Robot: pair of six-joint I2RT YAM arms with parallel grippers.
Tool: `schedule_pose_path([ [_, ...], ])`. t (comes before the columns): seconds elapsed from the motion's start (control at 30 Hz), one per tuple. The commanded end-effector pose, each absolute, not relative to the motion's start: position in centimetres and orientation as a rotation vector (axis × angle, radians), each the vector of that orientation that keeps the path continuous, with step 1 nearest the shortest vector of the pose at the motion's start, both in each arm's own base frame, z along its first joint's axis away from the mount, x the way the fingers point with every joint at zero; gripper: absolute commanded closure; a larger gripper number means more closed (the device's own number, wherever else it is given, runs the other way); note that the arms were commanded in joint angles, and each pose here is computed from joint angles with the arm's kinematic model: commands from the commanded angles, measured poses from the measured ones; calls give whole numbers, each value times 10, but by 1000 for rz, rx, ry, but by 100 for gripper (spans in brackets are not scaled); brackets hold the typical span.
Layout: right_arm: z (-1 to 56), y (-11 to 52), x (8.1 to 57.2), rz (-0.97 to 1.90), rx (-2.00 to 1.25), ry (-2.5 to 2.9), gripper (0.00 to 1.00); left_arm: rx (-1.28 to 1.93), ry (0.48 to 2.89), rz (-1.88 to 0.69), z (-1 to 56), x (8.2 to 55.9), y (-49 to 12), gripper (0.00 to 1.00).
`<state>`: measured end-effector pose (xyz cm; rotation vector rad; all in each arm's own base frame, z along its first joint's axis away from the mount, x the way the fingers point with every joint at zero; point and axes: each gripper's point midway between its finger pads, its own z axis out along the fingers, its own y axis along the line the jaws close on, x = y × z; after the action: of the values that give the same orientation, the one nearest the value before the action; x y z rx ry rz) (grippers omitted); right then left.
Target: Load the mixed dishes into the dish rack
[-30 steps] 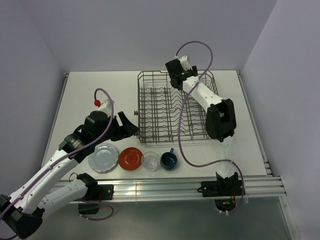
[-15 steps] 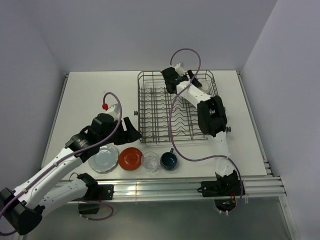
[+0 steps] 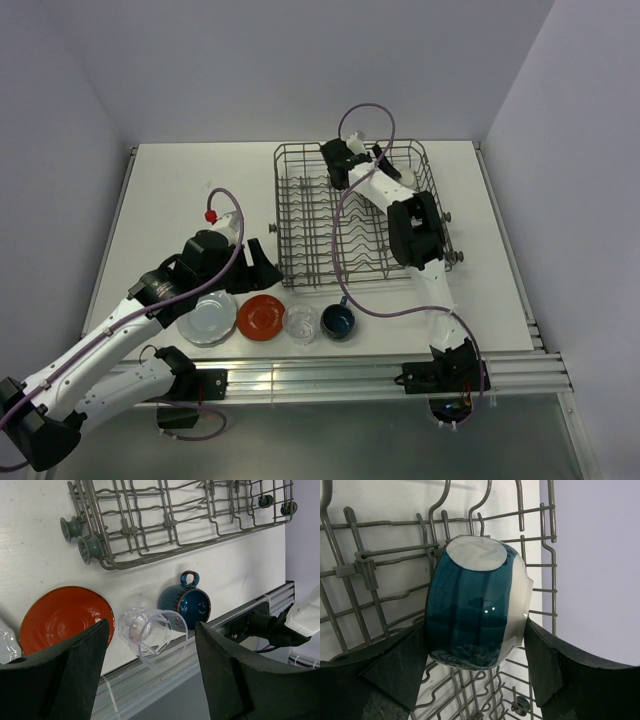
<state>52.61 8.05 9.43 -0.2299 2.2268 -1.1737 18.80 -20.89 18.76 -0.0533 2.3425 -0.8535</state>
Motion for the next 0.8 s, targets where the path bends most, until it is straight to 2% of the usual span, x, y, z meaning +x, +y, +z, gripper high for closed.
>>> schedule_pose_path([
  [0.0, 133, 88, 530, -1098, -117, 2173, 18, -24, 2271, -860, 213, 191, -208, 25],
  [0.1, 139, 102, 527, -1003, -133, 2191, 9, -29, 2273, -845, 214, 192, -206, 24],
  [0.13, 138, 104, 526, -997, -147, 2197, 1, -29, 2272, -841, 215, 192, -206, 24],
  [0.37, 139, 113, 516, -958, -127, 2220, 0, -35, 2258, -832, 225, 189, -201, 23],
  [0.43, 157, 127, 505, -878, -82, 2203, 0, -36, 2263, -825, 225, 188, -199, 23],
  [0.57, 177, 146, 448, -795, -13, 2226, 0, 11, 2272, -848, 231, 184, -205, 24],
  [0.6, 196, 151, 431, -698, 79, 2208, 0, 37, 2286, -845, 230, 181, -207, 25],
  [0.77, 179, 177, 322, -365, 144, 2342, 4, 66, 2319, -858, 226, 159, -219, 26],
])
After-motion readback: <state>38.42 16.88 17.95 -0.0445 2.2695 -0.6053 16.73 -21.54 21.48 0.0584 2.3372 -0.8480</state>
